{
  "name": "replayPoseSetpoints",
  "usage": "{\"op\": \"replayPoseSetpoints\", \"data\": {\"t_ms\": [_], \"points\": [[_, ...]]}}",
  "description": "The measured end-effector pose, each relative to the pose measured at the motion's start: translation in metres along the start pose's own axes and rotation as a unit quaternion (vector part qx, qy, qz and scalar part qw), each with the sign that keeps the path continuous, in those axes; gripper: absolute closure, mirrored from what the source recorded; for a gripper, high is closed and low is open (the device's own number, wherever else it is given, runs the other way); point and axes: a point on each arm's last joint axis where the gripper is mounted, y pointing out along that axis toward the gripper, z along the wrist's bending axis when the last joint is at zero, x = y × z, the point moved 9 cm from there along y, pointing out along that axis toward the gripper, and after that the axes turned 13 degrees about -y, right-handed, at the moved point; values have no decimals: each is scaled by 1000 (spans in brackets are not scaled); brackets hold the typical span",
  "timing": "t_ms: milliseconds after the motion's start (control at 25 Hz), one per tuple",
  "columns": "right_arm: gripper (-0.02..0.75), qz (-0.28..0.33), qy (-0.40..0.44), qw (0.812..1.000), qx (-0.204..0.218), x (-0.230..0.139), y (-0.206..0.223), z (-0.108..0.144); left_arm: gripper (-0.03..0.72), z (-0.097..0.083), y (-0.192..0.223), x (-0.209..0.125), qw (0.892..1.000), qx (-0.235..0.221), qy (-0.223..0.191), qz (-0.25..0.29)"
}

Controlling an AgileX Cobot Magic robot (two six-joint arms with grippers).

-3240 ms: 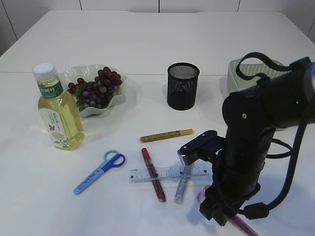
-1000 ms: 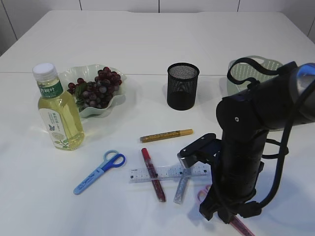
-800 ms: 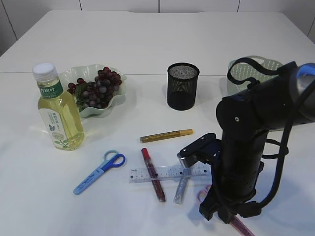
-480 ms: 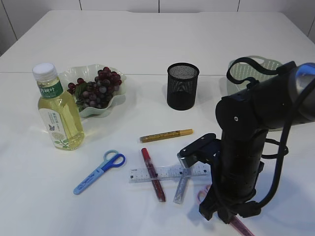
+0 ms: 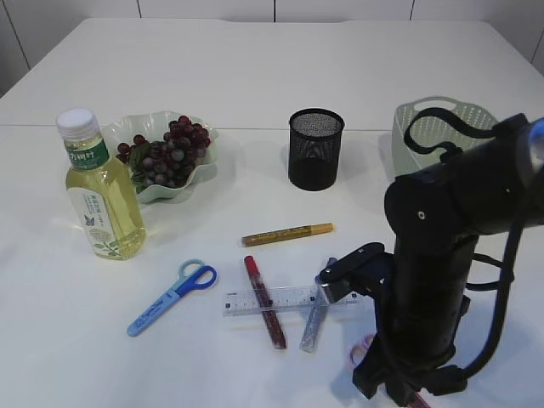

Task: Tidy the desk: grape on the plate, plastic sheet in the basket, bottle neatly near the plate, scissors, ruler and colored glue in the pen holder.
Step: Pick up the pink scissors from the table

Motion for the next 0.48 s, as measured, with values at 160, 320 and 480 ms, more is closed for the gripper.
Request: {"op": "replayPoseSetpoints", "data": {"t_ms": [160, 320, 480], "points": [[573, -7, 2, 1000, -2, -8, -1, 3, 263, 0, 0, 0, 1000, 0, 0, 0], [573, -27, 5, 1000, -10, -5, -8, 2, 263, 0, 0, 0, 1000, 0, 0, 0], [573, -54, 7, 998, -19, 0, -21, 1, 263, 0, 0, 0, 1000, 0, 0, 0]]}}
